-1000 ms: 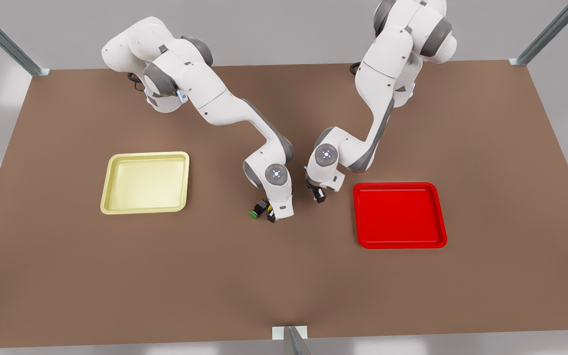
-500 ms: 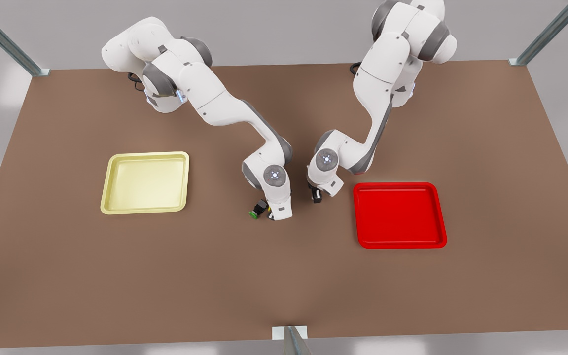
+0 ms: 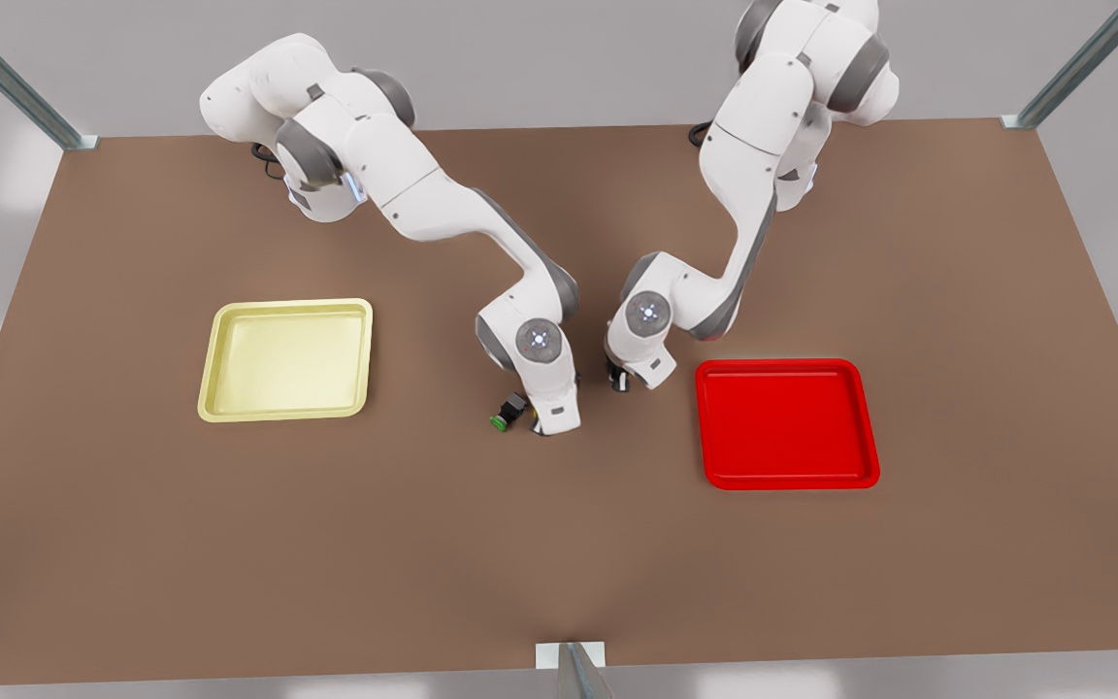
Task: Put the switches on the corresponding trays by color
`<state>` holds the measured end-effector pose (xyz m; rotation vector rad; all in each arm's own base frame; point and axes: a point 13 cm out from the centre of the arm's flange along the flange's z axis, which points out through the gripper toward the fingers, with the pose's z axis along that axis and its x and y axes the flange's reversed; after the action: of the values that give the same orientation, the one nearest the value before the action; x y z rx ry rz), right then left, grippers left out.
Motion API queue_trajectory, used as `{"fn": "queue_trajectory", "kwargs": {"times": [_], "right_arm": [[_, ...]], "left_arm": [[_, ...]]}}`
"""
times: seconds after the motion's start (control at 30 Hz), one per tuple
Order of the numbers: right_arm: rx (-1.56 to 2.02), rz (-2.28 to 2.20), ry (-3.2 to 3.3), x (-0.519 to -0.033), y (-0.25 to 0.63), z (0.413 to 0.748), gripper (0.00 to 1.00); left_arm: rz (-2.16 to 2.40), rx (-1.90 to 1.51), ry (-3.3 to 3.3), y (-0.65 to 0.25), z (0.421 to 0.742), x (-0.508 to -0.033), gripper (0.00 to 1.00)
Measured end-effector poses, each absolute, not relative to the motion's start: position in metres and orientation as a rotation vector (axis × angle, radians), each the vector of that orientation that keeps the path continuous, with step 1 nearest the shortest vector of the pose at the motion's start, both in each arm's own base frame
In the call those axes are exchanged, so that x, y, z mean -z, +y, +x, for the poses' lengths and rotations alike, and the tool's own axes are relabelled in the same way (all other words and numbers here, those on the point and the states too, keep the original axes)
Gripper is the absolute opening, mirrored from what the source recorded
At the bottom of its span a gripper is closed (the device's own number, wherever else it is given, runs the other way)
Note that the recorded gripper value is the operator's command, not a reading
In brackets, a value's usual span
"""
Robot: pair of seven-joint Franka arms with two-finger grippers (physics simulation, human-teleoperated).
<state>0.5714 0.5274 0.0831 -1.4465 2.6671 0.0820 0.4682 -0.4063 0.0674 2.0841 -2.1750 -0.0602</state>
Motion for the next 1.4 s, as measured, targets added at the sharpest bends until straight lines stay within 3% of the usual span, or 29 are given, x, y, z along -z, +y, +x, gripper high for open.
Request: {"fn": "queue_trajectory", "kwargs": {"times": [0.1, 0.2, 0.33, 0.43, 0.47, 0.5, 0.53, 0.63, 0.67, 0.7, 0.73, 0.8, 0.9, 0.93, 1.03, 1.07, 1.13, 1.27, 1.4], "right_arm": [[-0.051, -1.347, 2.695, -0.143, 0.481, 0.616, 0.36], [0.08, -1.204, 2.862, -0.175, 0.35, 0.656, 0.35], [0.26, -1.077, 3.113, -0.166, 0.184, 0.636, 0.35], [0.268, -1.099, 3.219, -0.143, 0.107, 0.564, 0.35], [0.261, -1.118, 3.208, -0.144, 0.097, 0.553, 0.35], [0.25, -1.136, 3.191, -0.147, 0.09, 0.546, 0.35], [0.238, -1.155, 3.175, -0.149, 0.086, 0.538, 0.35], [0.215, -1.216, 3.158, -0.133, 0.069, 0.509, 0.37], [0.213, -1.239, 3.154, -0.127, 0.066, 0.502, 0.47], [0.216, -1.26, 3.147, -0.123, 0.064, 0.498, 0.65], [0.22, -1.279, 3.139, -0.121, 0.062, 0.496, 1.0], [0.229, -1.31, 3.121, -0.121, 0.063, 0.497, 1.0], [0.229, -1.335, 3.074, -0.141, 0.069, 0.507, 1.0], [0.238, -1.318, 3.018, -0.17, 0.078, 0.534, 1.0], [0.312, -1.194, 2.848, -0.288, 0.105, 0.658, 1.0], [0.318, -1.15, 2.851, -0.311, 0.107, 0.683, 1.0], [0.287, -1.089, 2.919, -0.334, 0.105, 0.685, 1.0], [0.182, -0.895, 3.02, -0.416, 0.058, 0.65, 1.0], [0.131, -0.839, 3.113, -0.425, 0.052, 0.624, 1.0]], "left_arm": [[2.114, 0.087, -2.221, -0.388, 0.486, -0.101, 0.5], [2.173, 0.141, -2.265, -0.349, 0.522, -0.148, 0.5], [2.328, 0.282, -2.207, -0.236, 0.578, -0.182, 0.5], [2.358, 0.363, -2.156, -0.178, 0.591, -0.172, 0.5], [2.355, 0.377, -2.149, -0.168, 0.592, -0.167, 0.51], [2.347, 0.385, -2.148, -0.162, 0.592, -0.163, 0.68], [2.334, 0.389, -2.149, -0.159, 0.591, -0.16, 1.0], [2.291, 0.388, -2.172, -0.158, 0.59, -0.156, 1.0], [2.275, 0.354, -2.18, -0.164, 0.595, -0.167, 1.0], [2.249, 0.27, -2.216, -0.182, 0.617, -0.207, 1.0], [2.202, 0.184, -2.284, -0.201, 0.64, -0.265, 1.0], [2.113, 0.077, -2.424, -0.19, 0.665, -0.391, 1.0], [1.74, -0.044, -2.534, -0.14, 0.614, -0.486, 1.0], [1.63, -0.03, -2.6, -0.134, 0.598, -0.501, 1.0], [1.329, 0.028, -2.742, -0.127, 0.574, -0.515, 1.0], [1.238, 0.041, -2.771, -0.126, 0.568, -0.516, 1.0], [1.073, 0.053, -2.821, -0.123, 0.56, -0.519, 1.0], [0.837, 0.033, -2.876, -0.106, 0.555, -0.523, 1.0], [0.615, -0.001, -2.941, -0.106, 0.554, -0.534, 1.0]]}}
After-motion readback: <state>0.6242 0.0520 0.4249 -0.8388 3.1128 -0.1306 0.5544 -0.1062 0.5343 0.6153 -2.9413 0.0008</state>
